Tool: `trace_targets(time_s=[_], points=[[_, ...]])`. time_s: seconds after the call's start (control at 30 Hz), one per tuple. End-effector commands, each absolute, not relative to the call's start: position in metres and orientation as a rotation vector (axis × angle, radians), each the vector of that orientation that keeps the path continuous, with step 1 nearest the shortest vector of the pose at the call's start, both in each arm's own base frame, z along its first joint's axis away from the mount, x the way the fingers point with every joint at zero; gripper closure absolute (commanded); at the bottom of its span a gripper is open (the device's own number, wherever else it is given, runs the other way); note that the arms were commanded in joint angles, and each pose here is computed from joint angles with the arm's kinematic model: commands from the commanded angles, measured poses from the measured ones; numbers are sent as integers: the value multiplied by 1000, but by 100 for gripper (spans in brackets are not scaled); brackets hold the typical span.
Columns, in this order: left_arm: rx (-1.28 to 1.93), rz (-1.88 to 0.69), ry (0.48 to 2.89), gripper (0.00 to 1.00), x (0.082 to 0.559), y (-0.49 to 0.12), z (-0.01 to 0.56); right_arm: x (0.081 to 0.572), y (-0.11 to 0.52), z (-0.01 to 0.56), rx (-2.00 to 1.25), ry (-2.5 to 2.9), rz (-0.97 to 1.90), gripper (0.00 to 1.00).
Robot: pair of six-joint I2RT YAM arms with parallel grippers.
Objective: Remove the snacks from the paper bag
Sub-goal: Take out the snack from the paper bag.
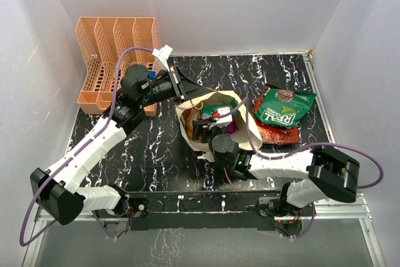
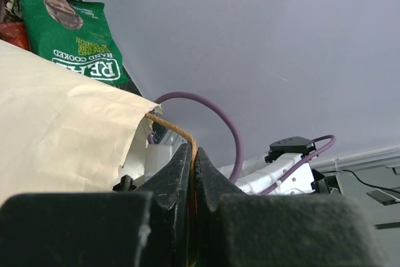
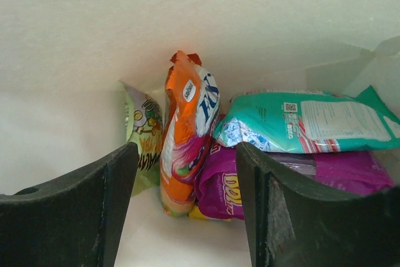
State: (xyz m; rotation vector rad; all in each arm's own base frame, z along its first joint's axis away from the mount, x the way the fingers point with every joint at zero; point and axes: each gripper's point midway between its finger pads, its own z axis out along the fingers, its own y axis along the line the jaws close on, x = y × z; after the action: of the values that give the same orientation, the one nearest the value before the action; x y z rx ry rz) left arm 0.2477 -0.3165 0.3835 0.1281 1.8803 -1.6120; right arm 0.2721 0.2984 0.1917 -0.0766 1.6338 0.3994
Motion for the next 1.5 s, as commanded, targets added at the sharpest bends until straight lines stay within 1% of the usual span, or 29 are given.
trace_targets(time_s=[0.0, 0.23, 0.27, 0.3, 0.33, 0.37, 0.43, 0.47, 0.5, 0.6, 0.83, 0.93, 1.03, 1.23, 1.3, 1.47], points=[[201, -1674, 1748, 100, 230, -311, 428, 291, 306, 224, 193, 1539, 451, 36], [198, -1702, 1739, 100, 226, -311, 431, 315, 330, 204, 181, 1574, 394, 36], [195, -1698, 1741, 100, 226, -310, 430, 318, 331, 202, 188, 1582, 394, 38], [195, -1692, 1746, 100, 225, -309, 429, 323, 333, 199, 191, 1592, 403, 42], [196, -1679, 1749, 100, 224, -307, 428, 327, 335, 196, 186, 1607, 418, 51], [191, -1653, 1755, 100, 225, -305, 427, 331, 339, 193, 170, 1624, 438, 64], [183, -1598, 1764, 100, 227, -300, 428, 335, 348, 191, 134, 1638, 472, 84], [180, -1572, 1766, 100, 228, -298, 428, 336, 349, 190, 119, 1638, 468, 91], [183, -1547, 1761, 100, 229, -295, 432, 337, 352, 191, 107, 1633, 470, 92], [199, -1444, 1772, 100, 233, -288, 436, 338, 366, 197, 66, 1618, 511, 93], [238, -1175, 1801, 100, 243, -262, 444, 335, 434, 215, -76, 1557, 644, 93], [265, -1133, 1801, 100, 241, -257, 444, 336, 453, 223, -69, 1544, 693, 93], [271, -1148, 1829, 100, 240, -260, 432, 337, 460, 224, -62, 1552, 721, 93], [292, -1282, 1868, 100, 225, -272, 403, 323, 435, 219, -90, 1572, 702, 93], [281, -1287, 1871, 100, 222, -270, 398, 316, 421, 220, -105, 1570, 689, 93], [259, -1262, 1864, 100, 222, -264, 398, 292, 393, 248, -123, 1529, 758, 93]])
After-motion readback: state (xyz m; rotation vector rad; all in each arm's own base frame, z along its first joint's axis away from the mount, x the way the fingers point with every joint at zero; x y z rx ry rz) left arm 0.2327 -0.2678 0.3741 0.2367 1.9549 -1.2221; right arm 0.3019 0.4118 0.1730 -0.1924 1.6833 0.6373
